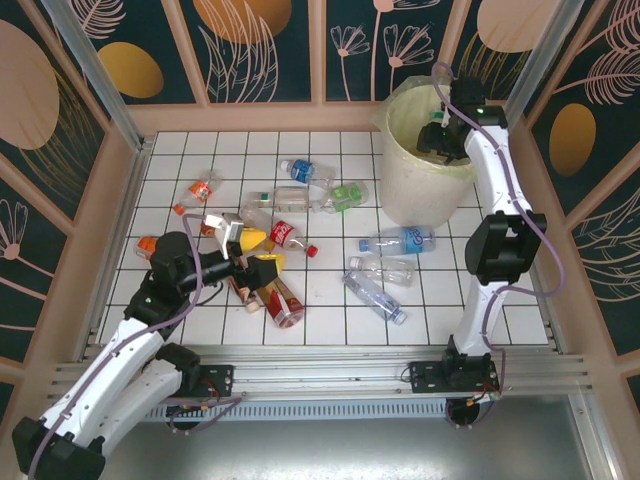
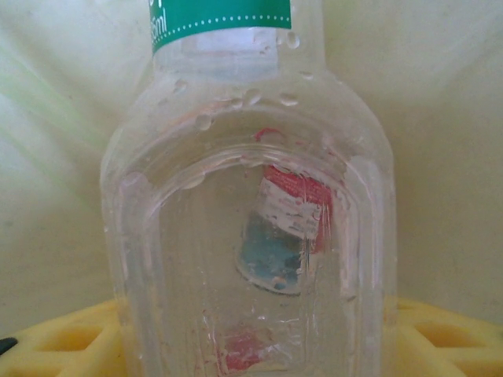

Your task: Put the plastic bottles in the bin

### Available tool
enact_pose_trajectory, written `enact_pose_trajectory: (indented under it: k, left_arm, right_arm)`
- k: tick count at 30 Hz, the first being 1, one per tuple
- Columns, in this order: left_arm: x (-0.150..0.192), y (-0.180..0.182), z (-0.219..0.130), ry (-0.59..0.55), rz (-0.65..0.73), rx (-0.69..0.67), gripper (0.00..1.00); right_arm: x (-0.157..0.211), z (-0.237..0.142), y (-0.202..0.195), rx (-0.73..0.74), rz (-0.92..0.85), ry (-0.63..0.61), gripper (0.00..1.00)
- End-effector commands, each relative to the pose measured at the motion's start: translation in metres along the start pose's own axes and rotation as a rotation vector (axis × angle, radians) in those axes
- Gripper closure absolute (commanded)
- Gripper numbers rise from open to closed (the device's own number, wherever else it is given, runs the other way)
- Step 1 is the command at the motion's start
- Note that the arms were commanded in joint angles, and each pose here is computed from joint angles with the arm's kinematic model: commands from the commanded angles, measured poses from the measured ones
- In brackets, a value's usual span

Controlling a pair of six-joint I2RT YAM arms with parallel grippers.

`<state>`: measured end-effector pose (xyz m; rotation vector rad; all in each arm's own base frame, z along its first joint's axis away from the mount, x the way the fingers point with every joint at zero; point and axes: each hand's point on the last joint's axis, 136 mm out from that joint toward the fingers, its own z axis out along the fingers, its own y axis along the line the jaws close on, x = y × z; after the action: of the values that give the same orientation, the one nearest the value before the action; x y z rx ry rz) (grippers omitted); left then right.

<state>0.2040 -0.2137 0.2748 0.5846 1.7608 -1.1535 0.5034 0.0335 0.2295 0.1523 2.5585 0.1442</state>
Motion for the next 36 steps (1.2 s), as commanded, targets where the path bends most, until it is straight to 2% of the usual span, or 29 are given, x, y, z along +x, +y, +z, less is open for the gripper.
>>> enact_pose_trajectory:
  k: [1, 16, 21, 26, 36]
  left_arm:
    - [-0.007, -0.013, 0.0, 0.004, 0.014, 0.049, 0.01]
    - [-0.007, -0.011, -0.001, 0.003, 0.018, 0.034, 0.01]
    - [-0.008, -0.009, -0.002, -0.002, 0.021, 0.021, 0.01]
    - [-0.009, -0.008, -0.002, -0.005, 0.023, 0.012, 0.01]
    - [-0.009, -0.006, -0.003, -0.011, 0.026, 0.001, 0.01]
  right_arm:
    - [0.005, 0.002, -0.002, -0.004, 0.028, 0.044, 0.35]
    - [0.028, 0.042, -0.011, 0.033, 0.042, 0.156, 0.34]
    - [0.03, 0.044, -0.013, 0.047, 0.044, 0.162, 0.29]
    - [0.019, 0.034, -0.008, 0.027, 0.048, 0.126, 0.25]
    - [-0.015, -0.007, 0.009, -0.035, 0.053, 0.002, 0.24]
